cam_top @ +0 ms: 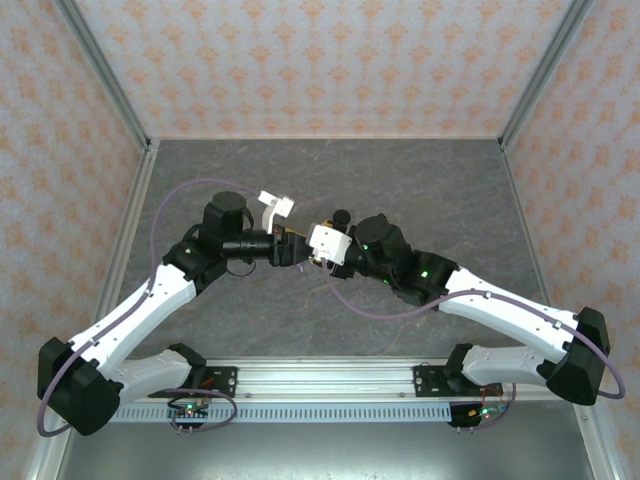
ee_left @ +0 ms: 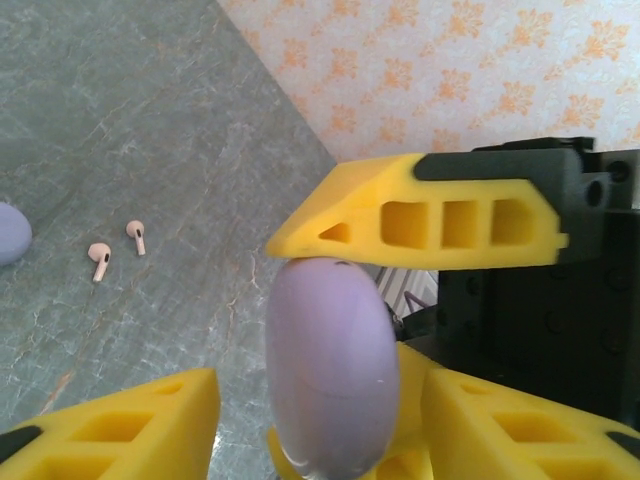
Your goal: Insert the wireless bluetooth earbuds into the charging case
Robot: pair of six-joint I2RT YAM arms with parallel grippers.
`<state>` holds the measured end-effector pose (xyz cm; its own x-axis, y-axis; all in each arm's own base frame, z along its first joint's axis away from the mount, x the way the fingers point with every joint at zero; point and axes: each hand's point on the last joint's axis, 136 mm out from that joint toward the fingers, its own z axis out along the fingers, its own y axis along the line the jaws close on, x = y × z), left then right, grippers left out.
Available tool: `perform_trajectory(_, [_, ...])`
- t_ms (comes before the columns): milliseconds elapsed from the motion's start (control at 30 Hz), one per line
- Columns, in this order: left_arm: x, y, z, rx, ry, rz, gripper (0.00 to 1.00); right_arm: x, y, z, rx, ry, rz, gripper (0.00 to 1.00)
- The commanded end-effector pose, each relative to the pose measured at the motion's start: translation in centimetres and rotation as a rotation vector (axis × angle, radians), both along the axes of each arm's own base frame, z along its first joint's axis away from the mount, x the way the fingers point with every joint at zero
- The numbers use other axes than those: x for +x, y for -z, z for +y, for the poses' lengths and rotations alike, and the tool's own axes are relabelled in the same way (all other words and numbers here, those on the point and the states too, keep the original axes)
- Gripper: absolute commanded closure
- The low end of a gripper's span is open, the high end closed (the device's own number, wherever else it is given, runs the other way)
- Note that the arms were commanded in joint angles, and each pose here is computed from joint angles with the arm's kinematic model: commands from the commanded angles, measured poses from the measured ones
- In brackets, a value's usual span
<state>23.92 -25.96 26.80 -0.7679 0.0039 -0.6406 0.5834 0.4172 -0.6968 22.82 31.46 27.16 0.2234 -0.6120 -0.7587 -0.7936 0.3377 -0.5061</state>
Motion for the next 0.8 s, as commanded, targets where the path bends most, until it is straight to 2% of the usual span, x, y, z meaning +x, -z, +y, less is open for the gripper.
perform_trajectory(0, [0.1,-0.7,-0.3,0.018,0.013,-0.032,0.51,0.2,-2.6,-0.2,0.054,0.014,-0.043,0.59])
perform_trajectory(300, [-0.1,-0.3,-0.4,0.047,0.035,-0.045,0.76,0.9,-2.3,-0.8,0.037,0.065,-0.043,0.55])
perform_trajectory(400, [-0.1,-0.6,-0.1,0.055,0.024,-0.081,0.8,1.0,-1.9,-1.2,0.023,0.085,-0.025,0.46])
perform_trajectory(633, [0.4,-1.8,0.9,0.064,-0.029,-0.262,0.86,-0.7,-0.3,-3.2,0.033,0.109,0.111,0.11])
perform_trajectory(700, [0.5,-2.0,1.1,0.076,-0.04,-0.329,0.89,-1.5,0.0,-4.1,0.078,0.109,0.184,0.03])
perform_trajectory(767, [0.9,-1.9,1.4,0.107,-0.057,-0.409,0.94,-2.0,-0.5,-5.0,0.188,0.12,0.28,0.01])
